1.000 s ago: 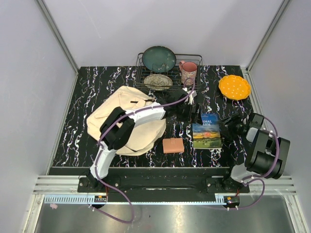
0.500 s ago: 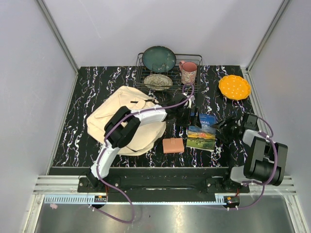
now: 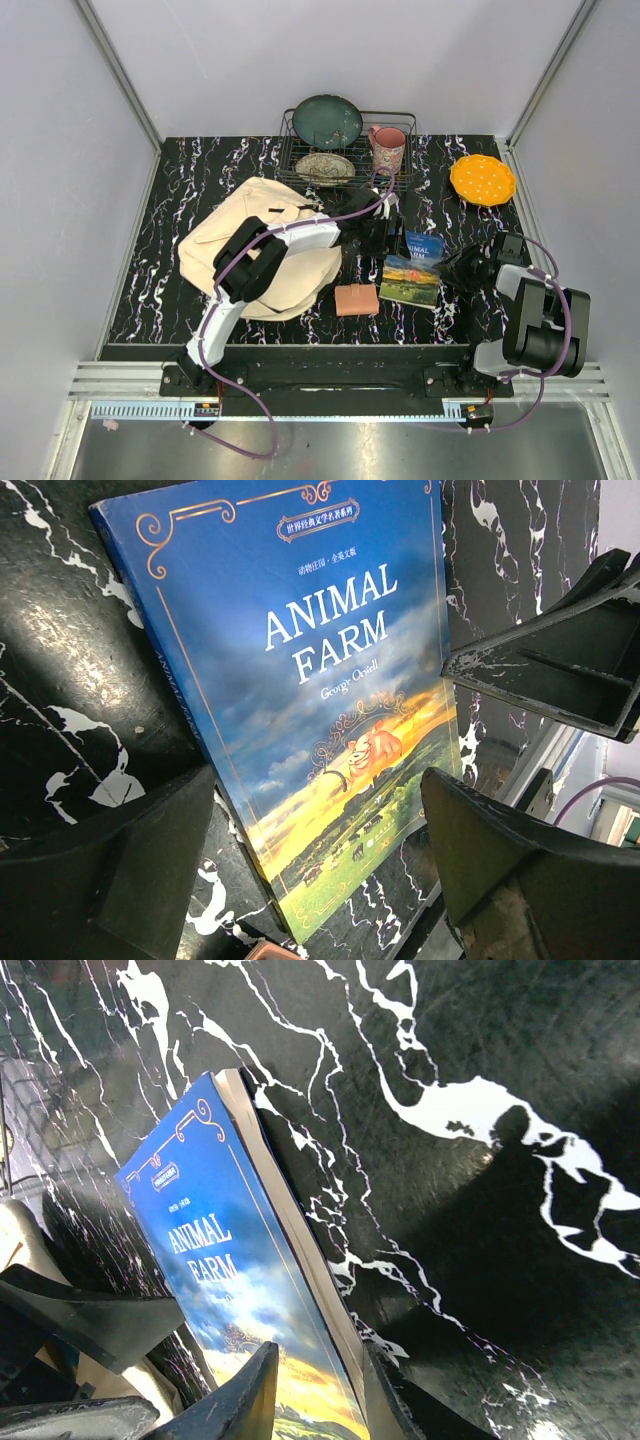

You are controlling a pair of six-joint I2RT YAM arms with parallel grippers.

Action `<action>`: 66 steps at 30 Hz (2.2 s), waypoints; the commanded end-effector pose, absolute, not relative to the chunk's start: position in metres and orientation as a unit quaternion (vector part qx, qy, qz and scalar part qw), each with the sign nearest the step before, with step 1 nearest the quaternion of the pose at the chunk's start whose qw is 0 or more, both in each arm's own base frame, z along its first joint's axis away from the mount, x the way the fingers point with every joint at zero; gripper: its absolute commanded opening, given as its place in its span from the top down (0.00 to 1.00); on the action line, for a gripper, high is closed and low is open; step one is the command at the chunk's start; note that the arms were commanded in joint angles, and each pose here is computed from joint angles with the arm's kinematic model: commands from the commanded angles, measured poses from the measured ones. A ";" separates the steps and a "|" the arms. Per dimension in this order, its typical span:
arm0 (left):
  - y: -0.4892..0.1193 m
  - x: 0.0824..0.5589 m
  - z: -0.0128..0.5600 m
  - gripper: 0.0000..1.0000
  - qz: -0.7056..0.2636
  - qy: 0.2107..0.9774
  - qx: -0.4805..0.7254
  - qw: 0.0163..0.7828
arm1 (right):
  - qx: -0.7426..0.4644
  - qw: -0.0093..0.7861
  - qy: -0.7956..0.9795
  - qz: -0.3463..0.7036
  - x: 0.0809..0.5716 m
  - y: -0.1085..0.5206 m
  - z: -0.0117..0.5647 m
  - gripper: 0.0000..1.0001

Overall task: Pack the student bag
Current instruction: Pick up the book from the center of the board.

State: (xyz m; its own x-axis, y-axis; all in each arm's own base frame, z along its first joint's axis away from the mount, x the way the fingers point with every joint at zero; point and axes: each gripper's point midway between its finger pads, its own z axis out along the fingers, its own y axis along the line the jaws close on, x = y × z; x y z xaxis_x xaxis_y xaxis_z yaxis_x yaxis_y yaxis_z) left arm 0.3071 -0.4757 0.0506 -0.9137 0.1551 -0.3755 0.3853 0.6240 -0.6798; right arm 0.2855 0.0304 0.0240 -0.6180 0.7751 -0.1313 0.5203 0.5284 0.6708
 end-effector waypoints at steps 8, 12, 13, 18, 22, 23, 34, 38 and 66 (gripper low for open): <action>-0.498 0.279 0.059 0.16 -0.450 0.866 0.188 0.114 | 0.287 0.223 0.830 0.423 0.292 0.076 0.061 0.64; -0.498 0.278 0.060 0.17 -0.451 0.865 0.189 0.113 | 0.280 0.225 0.827 0.433 0.292 0.078 0.063 0.58; -0.498 0.278 0.061 0.17 -0.452 0.864 0.190 0.114 | 0.277 0.225 0.825 0.439 0.291 0.080 0.064 0.58; -0.500 0.279 0.062 0.17 -0.454 0.863 0.190 0.115 | 0.266 0.236 0.816 0.456 0.294 0.083 0.070 0.63; -0.500 0.279 0.063 0.18 -0.456 0.862 0.189 0.114 | 0.271 0.235 0.814 0.457 0.295 0.083 0.070 0.64; -0.500 0.279 0.063 0.18 -0.456 0.862 0.189 0.115 | 0.272 0.232 0.816 0.455 0.294 0.083 0.068 0.64; -0.495 0.283 0.067 0.18 -0.451 0.865 0.184 0.123 | 0.302 0.218 0.837 0.401 0.289 0.071 0.046 1.00; -0.487 0.294 0.094 0.11 -0.457 0.857 0.180 0.159 | 0.299 0.257 0.846 0.358 0.289 0.058 0.068 1.00; -0.388 0.350 0.256 0.01 -0.537 0.766 0.123 0.333 | 0.061 0.378 0.711 0.589 0.276 0.125 0.292 1.00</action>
